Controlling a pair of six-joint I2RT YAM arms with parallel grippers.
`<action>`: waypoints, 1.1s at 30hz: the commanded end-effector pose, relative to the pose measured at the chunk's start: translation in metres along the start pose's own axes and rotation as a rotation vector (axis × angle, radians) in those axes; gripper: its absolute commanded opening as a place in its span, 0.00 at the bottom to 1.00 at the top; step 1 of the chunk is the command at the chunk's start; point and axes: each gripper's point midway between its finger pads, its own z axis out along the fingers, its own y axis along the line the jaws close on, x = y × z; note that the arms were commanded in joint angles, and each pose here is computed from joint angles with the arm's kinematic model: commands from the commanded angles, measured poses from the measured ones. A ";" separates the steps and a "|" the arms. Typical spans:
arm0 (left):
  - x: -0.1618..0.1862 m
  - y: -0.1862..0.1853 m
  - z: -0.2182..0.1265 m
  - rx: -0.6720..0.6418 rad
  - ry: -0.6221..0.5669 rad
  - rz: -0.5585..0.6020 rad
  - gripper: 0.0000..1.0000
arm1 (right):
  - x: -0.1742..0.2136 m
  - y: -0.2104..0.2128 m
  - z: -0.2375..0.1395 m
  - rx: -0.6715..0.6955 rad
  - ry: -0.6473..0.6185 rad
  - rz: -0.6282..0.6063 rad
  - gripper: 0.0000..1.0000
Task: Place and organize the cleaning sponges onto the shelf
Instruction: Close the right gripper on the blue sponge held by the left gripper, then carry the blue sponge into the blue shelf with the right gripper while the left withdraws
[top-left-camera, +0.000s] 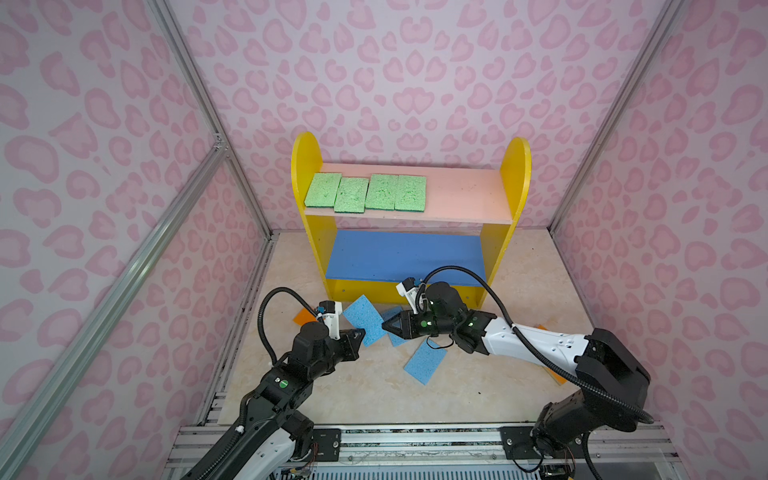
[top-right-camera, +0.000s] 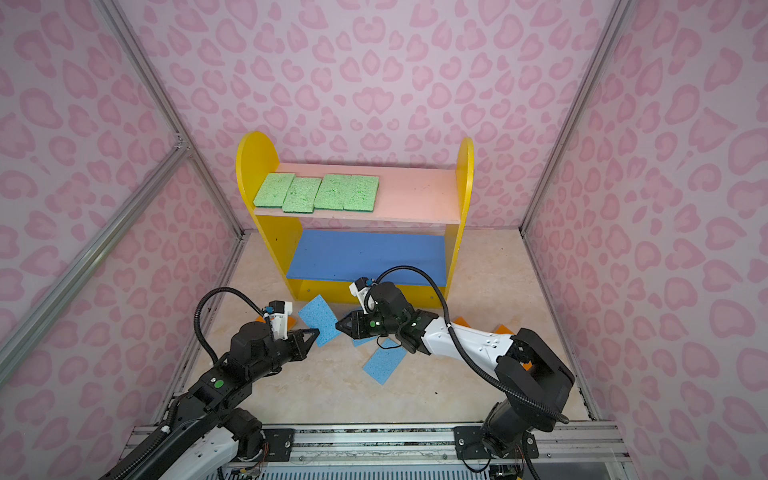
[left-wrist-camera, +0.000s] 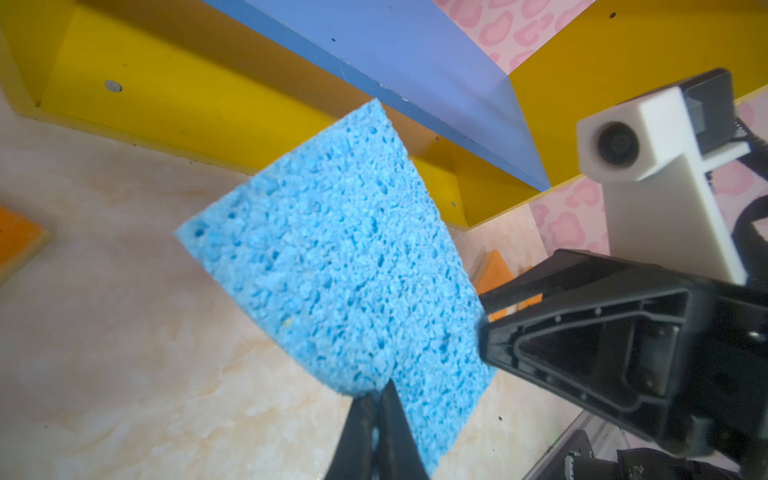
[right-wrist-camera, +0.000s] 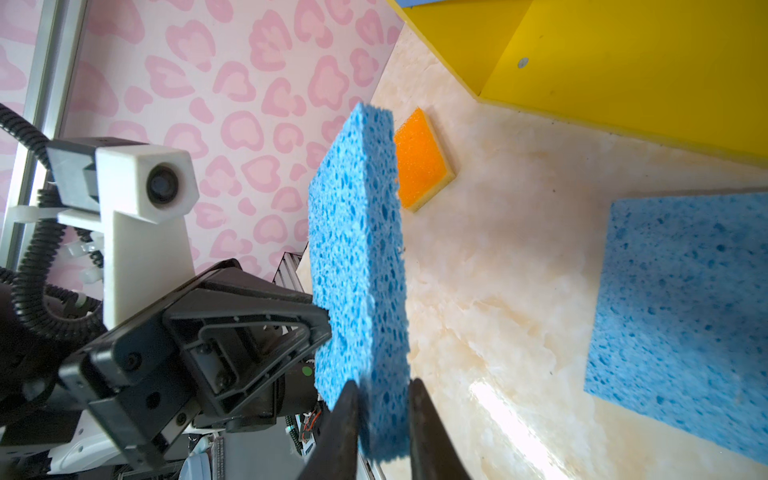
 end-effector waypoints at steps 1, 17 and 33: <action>-0.008 -0.008 -0.002 0.028 -0.021 -0.001 0.04 | -0.001 0.007 0.001 -0.041 -0.006 -0.001 0.15; -0.021 0.010 -0.024 -0.065 -0.138 -0.015 0.98 | -0.031 -0.007 -0.025 -0.016 -0.152 0.077 0.00; 0.026 0.082 -0.022 -0.232 -0.175 -0.164 0.98 | -0.106 -0.015 -0.019 0.065 -0.383 0.190 0.00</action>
